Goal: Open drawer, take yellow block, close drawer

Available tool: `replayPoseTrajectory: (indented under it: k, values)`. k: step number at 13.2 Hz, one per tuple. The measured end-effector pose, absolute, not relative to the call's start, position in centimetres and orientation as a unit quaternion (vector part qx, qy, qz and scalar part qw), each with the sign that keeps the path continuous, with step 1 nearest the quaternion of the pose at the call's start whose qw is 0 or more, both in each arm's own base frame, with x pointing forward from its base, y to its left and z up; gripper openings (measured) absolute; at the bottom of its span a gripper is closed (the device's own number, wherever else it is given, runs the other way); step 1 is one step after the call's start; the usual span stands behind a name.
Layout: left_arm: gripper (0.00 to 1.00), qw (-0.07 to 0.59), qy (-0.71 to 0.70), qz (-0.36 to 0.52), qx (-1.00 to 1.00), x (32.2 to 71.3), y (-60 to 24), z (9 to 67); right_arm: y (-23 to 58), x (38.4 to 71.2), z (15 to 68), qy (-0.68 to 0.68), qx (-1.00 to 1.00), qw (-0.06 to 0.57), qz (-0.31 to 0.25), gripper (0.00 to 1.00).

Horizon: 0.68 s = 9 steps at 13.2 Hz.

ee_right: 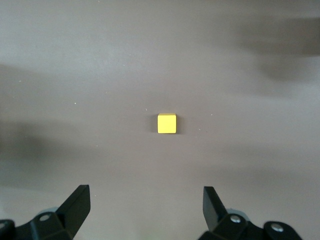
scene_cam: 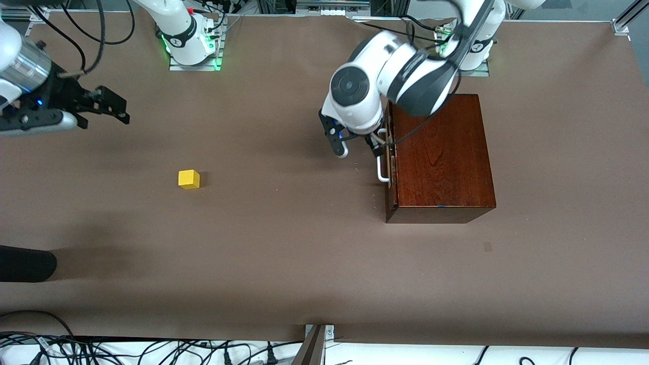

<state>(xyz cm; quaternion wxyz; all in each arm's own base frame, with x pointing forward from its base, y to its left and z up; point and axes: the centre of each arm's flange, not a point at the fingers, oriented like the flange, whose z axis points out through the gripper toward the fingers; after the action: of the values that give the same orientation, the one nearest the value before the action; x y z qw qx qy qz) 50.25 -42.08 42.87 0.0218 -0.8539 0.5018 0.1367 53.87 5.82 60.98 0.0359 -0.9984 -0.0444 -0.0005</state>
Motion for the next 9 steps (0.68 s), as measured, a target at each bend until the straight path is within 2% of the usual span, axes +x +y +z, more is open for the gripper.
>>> replayPoseTrajectory:
  k: [3,7,9]
  values:
    - [1.00,0.021,0.436,0.121,-0.892,51.5,-36.7,49.4,5.2,53.7,61.4,-0.040,-0.999,0.032,-0.005,1.00]
    - [1.00,0.005,0.326,0.078,-0.942,56.5,-22.6,56.1,5.4,53.9,61.1,-0.045,-0.999,0.021,-0.002,1.00]
    - [1.00,0.001,0.264,0.081,-0.961,57.6,-15.8,57.9,5.4,54.5,60.4,-0.044,-0.999,0.019,0.004,1.00]
